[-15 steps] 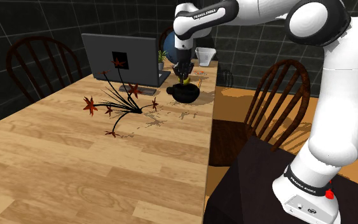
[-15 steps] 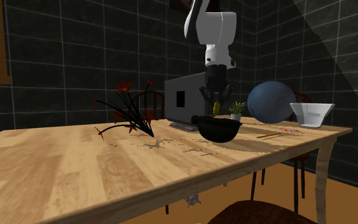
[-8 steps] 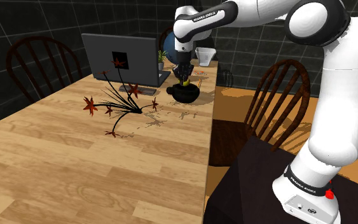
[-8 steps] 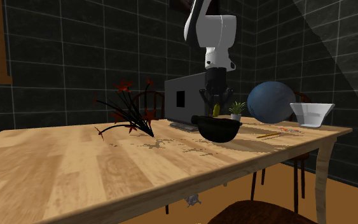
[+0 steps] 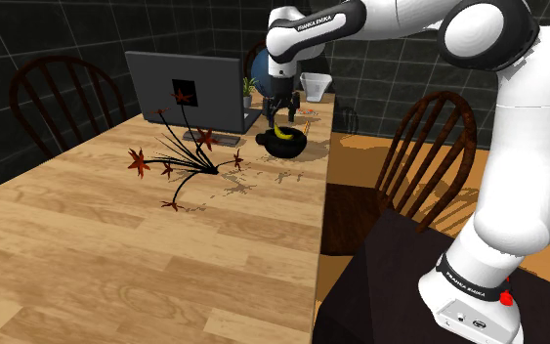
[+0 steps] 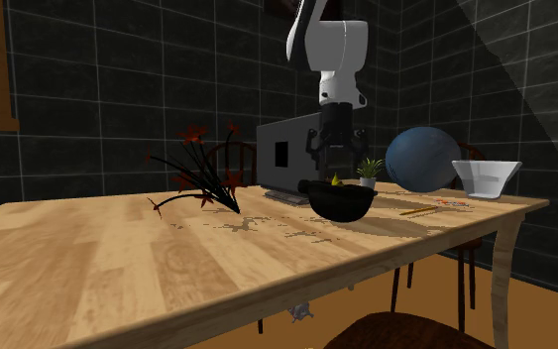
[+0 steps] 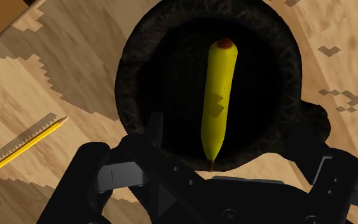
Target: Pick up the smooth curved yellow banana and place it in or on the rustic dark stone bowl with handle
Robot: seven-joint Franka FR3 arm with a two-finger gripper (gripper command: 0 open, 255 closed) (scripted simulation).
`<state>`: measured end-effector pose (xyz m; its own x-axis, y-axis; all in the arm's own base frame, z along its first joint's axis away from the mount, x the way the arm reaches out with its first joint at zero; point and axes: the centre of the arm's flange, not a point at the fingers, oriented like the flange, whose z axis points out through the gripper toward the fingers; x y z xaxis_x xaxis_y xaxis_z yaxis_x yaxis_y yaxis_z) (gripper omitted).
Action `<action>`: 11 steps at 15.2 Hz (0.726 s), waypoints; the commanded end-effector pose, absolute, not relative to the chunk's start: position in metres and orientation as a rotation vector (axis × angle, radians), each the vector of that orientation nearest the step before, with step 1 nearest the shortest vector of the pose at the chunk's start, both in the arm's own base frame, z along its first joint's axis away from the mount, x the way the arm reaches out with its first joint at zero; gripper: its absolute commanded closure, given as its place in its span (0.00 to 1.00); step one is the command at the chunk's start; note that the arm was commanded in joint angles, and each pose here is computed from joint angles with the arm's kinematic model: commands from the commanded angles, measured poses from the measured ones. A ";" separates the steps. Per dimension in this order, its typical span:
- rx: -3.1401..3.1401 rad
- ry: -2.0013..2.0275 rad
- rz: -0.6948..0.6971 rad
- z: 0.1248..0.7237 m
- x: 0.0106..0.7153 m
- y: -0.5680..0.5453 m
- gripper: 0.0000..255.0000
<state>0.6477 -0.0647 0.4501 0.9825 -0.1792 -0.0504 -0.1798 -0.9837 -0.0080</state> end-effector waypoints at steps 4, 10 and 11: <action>-3.115 0.282 0.078 0.494 0.650 -0.067 0.00; -3.115 0.282 0.078 0.494 0.650 -0.067 0.00; -3.115 0.282 0.078 0.494 0.650 -0.067 0.00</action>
